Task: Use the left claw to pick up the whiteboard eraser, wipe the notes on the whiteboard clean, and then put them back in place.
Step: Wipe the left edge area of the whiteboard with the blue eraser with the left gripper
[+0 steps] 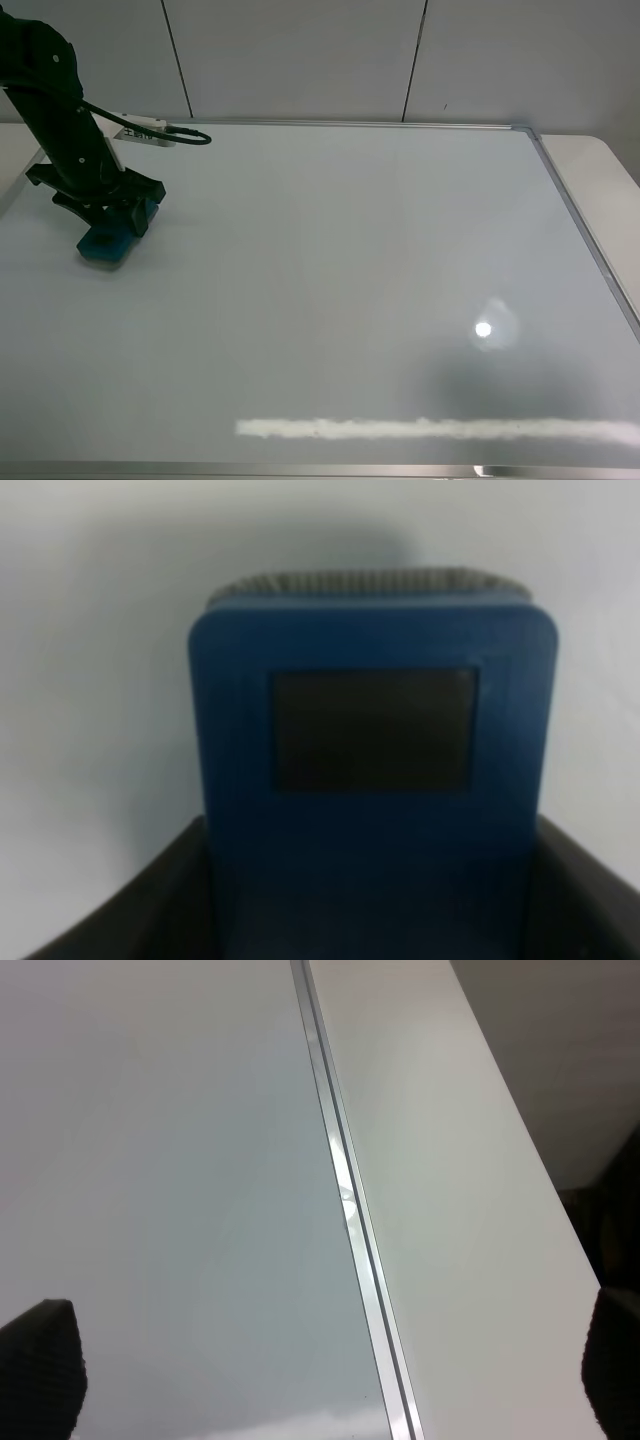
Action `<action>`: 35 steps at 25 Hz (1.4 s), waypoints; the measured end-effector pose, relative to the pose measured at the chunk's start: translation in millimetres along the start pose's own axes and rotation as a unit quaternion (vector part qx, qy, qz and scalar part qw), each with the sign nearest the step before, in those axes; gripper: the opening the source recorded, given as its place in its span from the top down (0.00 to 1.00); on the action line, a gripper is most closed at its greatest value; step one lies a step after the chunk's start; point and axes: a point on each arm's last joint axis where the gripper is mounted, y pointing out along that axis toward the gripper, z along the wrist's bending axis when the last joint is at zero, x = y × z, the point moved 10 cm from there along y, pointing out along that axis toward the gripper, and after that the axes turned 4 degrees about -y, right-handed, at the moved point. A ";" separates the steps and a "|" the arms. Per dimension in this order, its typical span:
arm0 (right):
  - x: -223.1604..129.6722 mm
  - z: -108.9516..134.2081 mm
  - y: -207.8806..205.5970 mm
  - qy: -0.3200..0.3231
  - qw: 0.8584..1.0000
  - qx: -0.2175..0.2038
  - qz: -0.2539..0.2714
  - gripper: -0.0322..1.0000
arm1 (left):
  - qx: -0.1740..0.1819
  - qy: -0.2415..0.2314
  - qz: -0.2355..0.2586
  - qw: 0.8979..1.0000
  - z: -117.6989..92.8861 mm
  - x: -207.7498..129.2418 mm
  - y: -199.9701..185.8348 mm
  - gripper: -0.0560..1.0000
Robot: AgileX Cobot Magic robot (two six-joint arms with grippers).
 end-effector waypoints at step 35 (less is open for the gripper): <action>0.0 0.0 0.0 0.000 1.000 0.000 0.000 0.01 | -0.001 -0.070 -0.004 0.998 12.7 2.9 7.1 0.05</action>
